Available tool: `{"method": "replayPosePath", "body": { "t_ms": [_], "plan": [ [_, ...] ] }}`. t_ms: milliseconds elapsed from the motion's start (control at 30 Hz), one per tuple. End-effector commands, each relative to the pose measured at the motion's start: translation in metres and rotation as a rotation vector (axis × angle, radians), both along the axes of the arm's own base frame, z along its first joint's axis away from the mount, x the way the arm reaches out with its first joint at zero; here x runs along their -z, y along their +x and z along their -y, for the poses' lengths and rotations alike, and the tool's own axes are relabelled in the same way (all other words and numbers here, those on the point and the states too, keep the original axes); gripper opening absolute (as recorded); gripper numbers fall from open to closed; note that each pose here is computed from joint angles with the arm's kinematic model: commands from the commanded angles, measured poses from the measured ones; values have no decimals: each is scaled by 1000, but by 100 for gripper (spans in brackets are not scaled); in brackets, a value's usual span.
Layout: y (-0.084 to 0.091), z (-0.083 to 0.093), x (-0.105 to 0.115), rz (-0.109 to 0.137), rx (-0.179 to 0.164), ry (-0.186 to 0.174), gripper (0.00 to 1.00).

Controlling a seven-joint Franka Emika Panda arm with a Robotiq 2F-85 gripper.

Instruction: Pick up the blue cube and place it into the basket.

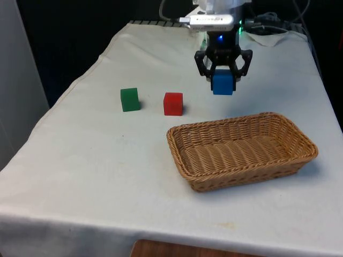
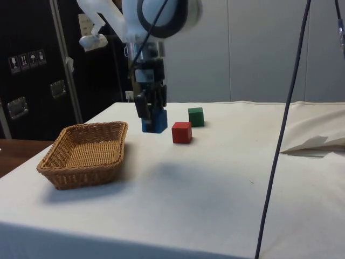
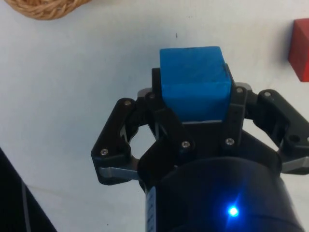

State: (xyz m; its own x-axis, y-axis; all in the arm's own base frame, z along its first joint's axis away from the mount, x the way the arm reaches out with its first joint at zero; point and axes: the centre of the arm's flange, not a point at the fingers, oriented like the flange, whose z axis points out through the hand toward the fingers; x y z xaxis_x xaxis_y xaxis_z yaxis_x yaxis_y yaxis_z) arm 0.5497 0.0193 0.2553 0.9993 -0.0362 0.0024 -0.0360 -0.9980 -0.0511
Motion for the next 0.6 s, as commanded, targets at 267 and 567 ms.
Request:
{"method": "replayPosePath", "body": {
  "t_ms": [267,567],
  "plan": [
    [7,0,-26,-9,-4,-8,0],
    [13,1,-50,-15,-12,-9,0]
  ]
}}
